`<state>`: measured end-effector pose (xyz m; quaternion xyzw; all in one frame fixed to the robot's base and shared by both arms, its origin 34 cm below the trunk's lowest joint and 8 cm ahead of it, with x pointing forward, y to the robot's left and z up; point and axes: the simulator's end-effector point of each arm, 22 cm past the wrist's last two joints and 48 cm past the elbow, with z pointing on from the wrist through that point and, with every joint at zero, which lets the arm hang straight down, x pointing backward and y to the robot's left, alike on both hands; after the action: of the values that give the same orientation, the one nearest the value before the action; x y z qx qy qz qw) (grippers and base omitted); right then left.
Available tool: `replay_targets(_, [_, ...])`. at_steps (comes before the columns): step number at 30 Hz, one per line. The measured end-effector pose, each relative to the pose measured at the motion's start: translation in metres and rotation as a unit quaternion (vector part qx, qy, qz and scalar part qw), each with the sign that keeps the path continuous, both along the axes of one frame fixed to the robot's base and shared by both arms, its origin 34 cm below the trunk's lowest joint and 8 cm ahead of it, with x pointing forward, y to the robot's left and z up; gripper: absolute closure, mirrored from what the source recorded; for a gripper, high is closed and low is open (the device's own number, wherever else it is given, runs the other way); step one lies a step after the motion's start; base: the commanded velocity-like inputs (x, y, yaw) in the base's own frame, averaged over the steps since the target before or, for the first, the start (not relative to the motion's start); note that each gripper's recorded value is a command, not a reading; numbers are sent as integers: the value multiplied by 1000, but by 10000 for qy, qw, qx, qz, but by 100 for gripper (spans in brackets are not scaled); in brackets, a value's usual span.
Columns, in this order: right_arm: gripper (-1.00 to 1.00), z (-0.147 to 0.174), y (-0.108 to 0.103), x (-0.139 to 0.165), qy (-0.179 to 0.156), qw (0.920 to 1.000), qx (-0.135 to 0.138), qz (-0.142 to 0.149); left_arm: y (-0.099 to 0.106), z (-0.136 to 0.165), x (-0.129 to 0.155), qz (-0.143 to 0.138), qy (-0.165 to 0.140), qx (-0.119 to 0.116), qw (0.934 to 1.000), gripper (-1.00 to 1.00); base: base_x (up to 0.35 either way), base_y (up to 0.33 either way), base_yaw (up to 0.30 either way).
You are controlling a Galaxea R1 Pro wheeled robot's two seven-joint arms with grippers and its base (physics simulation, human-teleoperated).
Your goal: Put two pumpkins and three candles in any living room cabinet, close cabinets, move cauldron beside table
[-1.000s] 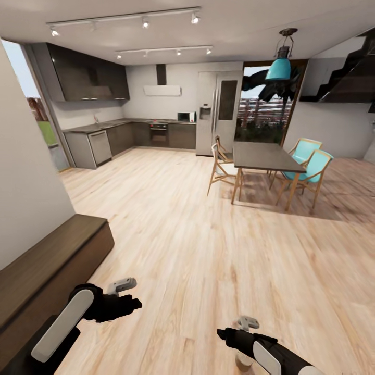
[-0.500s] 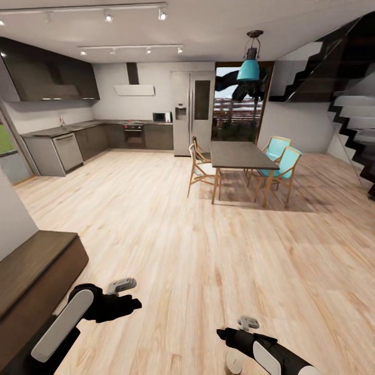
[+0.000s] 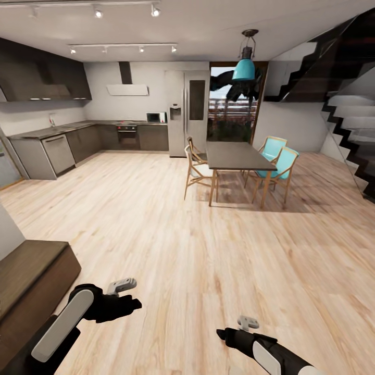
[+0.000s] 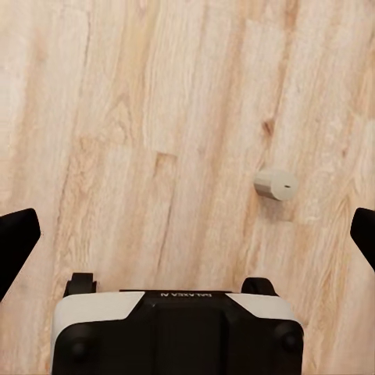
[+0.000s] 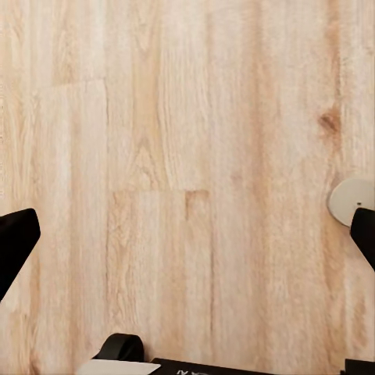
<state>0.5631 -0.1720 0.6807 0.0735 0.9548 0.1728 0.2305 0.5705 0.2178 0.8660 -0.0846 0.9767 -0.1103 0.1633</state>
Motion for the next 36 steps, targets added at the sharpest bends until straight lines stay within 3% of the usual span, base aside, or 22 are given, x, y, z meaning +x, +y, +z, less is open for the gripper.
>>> replay_targets(19, [-100,0,-1,0,-2,10000,-7,-3,0,1,0,0,-10,-1,10000,-100,203,-49,0])
replay_targets(36, [-100,0,0,0,1,10000,2,1,-1,2,1,-4,-35,-8,10000,-100,39,8,0])
